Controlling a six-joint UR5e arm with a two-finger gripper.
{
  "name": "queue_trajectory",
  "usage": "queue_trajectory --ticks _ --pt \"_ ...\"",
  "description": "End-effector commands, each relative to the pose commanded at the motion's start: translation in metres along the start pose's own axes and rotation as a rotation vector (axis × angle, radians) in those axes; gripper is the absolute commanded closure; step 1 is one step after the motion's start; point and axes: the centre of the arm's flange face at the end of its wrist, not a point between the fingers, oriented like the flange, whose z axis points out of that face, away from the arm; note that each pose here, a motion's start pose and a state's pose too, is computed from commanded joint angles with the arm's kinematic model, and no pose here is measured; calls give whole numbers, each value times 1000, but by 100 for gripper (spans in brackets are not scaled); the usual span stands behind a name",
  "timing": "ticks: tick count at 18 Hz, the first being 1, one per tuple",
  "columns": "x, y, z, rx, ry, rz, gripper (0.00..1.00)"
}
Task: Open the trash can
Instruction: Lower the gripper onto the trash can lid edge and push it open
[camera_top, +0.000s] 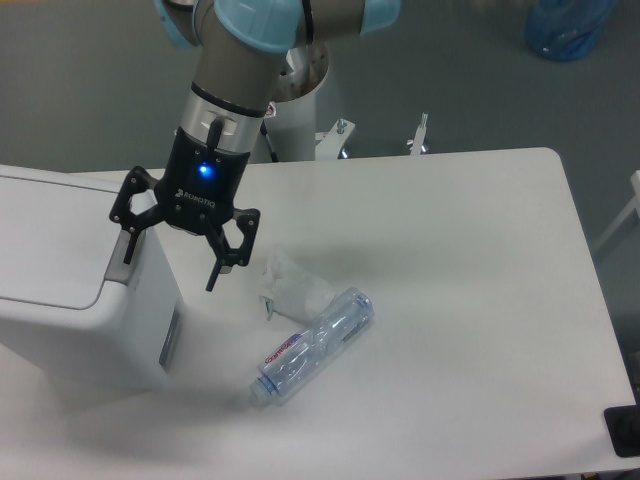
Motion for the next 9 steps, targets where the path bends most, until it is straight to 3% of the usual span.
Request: queue_trajectory --ticks 9 --pt "-2 0 3 -4 0 -1 0"
